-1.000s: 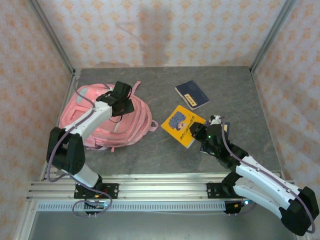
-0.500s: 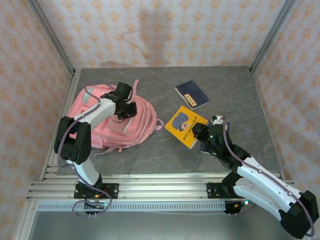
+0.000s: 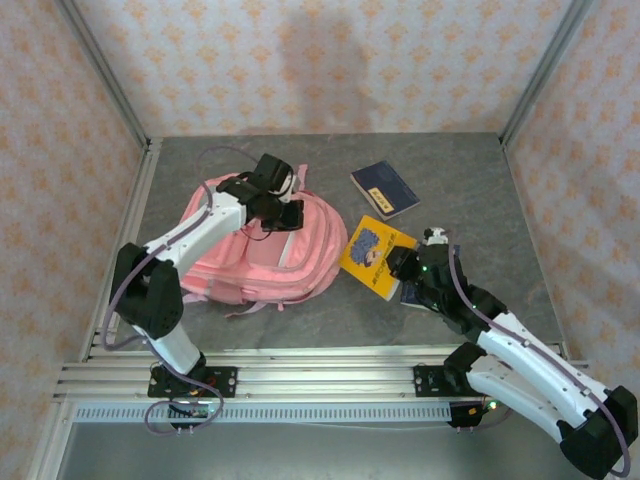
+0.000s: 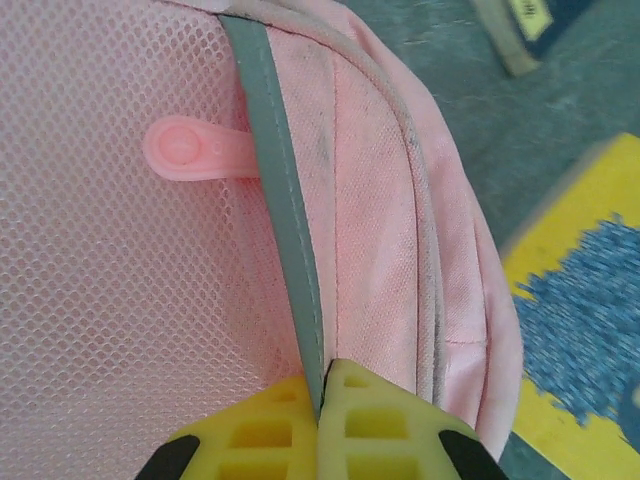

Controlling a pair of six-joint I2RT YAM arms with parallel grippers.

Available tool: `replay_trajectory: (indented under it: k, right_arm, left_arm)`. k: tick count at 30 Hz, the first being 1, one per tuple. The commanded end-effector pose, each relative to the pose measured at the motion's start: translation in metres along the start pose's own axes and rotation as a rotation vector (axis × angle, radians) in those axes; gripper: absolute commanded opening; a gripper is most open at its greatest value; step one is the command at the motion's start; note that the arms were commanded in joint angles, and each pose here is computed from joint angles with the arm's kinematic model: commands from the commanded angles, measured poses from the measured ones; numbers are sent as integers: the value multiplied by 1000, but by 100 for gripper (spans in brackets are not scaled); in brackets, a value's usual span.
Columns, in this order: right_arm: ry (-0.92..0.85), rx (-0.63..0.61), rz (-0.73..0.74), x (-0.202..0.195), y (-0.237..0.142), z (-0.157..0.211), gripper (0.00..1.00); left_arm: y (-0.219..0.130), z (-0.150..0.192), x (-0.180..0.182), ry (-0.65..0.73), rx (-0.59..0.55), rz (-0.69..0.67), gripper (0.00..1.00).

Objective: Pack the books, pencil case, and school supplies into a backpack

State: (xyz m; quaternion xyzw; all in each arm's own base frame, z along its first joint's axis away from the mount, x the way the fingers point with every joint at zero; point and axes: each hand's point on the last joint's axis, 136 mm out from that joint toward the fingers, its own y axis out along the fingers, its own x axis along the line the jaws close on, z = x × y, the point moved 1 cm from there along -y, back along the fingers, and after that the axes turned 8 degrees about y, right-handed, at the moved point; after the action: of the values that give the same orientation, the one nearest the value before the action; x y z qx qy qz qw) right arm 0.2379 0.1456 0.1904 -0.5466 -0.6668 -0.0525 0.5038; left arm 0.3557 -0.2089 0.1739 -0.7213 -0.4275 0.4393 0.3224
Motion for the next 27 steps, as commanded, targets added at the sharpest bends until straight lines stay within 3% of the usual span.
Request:
replay_trajectory:
  k: [1, 18, 27]
  right_arm:
    - [1, -69, -89, 30, -14, -23, 0]
    - [-48, -130, -101, 56, -64, -53, 0]
    - [108, -20, -167, 65, -42, -34, 0]
  left_arm:
    - [-53, -7, -36, 82, -67, 121, 0]
    - [-102, -9, -52, 144, -130, 156, 0]
    - [-110, -14, -59, 135, -155, 190, 0]
